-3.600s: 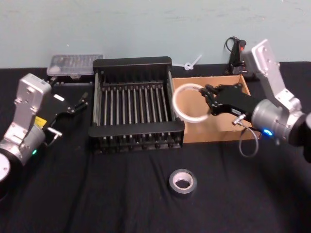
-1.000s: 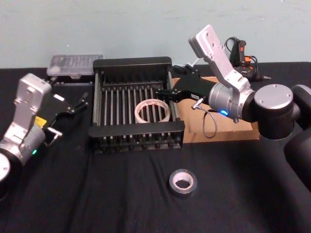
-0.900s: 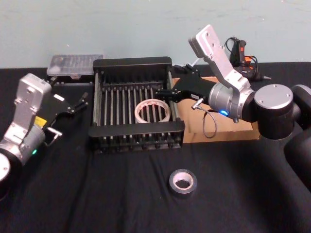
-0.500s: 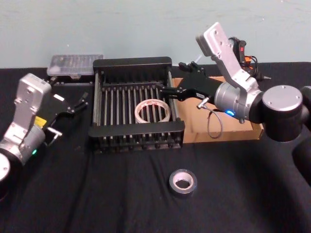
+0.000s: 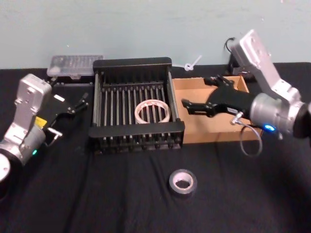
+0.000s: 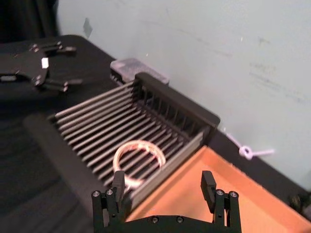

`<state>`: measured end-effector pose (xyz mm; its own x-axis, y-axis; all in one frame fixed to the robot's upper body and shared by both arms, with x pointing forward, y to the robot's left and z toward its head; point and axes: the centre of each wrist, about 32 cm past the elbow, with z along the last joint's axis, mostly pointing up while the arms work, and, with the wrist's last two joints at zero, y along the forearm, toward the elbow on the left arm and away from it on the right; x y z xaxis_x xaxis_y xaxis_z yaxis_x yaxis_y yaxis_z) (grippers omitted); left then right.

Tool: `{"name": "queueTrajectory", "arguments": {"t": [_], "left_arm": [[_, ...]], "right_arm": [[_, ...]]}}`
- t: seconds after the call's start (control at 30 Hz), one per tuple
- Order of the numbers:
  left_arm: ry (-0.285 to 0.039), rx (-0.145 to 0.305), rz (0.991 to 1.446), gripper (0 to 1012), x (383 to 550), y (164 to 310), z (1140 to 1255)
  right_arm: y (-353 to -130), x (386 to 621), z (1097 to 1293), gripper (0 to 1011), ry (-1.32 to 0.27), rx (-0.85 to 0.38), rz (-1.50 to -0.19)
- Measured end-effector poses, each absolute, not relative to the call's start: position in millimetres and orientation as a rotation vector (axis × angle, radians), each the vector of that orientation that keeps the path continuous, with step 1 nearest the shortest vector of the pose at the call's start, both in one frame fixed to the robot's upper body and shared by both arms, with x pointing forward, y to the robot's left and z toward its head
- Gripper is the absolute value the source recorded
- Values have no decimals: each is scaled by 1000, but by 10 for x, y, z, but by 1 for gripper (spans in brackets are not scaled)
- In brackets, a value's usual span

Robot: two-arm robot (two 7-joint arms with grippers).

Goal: Pick up the white tape and place it into the black box , Pick up the silver tape and place it into the brown box.

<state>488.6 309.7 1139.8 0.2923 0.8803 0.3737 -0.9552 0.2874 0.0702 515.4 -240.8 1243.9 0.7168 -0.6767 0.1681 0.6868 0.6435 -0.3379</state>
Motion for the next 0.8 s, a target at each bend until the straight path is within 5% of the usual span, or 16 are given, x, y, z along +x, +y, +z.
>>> {"name": "queueTrajectory", "arguments": {"t": [0.3,0.8], "left_arm": [[-285,304,1248,1001,4886,3097,11398],[-285,305,1248,1001,4886,3097,11398]], "right_arm": [[-2581,4839,12403,1000,35,-465,-728],[-2513,4620,12153,1000,128,-541,-615]]}}
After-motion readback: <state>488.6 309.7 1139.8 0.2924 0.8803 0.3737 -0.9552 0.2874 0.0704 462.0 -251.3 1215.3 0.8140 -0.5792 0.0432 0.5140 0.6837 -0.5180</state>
